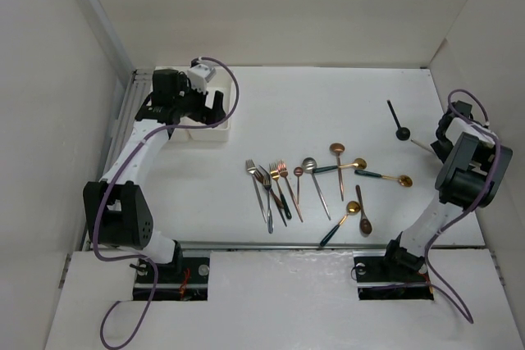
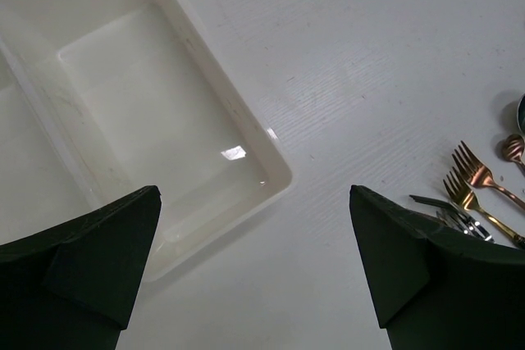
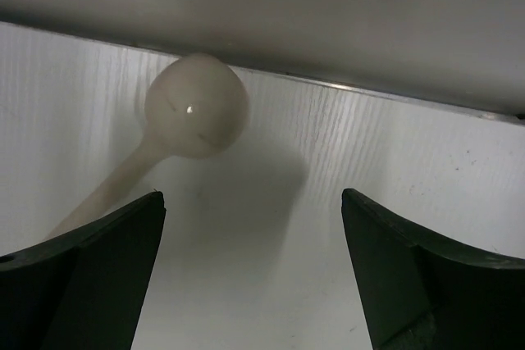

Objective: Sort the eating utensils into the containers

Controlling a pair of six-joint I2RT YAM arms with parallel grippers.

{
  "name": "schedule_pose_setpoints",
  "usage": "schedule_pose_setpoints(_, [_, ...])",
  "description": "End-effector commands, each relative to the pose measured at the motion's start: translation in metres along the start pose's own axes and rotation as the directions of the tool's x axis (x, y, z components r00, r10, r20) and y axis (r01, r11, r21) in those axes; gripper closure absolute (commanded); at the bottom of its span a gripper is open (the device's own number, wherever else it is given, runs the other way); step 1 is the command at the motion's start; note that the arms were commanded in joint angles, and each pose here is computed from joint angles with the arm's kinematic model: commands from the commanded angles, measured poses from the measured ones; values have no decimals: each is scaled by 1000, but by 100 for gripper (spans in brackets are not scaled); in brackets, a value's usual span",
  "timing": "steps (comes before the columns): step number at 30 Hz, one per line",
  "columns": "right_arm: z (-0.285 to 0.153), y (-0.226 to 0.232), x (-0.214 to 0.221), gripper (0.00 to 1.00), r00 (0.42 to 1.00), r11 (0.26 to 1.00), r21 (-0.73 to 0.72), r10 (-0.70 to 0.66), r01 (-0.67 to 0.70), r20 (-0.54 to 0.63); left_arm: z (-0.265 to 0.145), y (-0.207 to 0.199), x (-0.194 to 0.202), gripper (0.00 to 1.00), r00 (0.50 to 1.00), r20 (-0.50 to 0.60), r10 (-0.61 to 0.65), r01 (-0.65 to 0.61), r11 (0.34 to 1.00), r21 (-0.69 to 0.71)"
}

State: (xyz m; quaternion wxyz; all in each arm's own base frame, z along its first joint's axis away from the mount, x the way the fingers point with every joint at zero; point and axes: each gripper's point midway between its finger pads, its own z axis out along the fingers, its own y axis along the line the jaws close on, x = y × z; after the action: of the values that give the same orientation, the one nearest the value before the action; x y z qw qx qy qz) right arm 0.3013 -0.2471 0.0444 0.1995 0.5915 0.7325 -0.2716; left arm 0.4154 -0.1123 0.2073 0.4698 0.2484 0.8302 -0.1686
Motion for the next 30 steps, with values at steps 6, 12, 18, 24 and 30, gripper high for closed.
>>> schedule_pose_setpoints(6, [-3,27,-48,7,991,998,-35,53,-49,119,0,3,-12,1,1000,-28,-1,1,1000,4])
schedule_pose_setpoints(12, [8,34,-52,6,996,998,-57,26,-21,82,11,8,-10,1,997,-70,-22,23,1000,13])
schedule_pose_setpoints(18, [21,39,-53,10,996,997,-48,-49,52,70,15,8,-7,2,996,-85,-30,32,999,26])
schedule_pose_setpoints(24, [26,37,-46,17,993,994,-47,-100,103,59,17,8,-13,3,997,-75,-17,20,999,34])
schedule_pose_setpoints(30, [29,37,-43,29,990,991,-41,-128,130,53,17,8,-13,5,997,-75,-17,19,999,34])
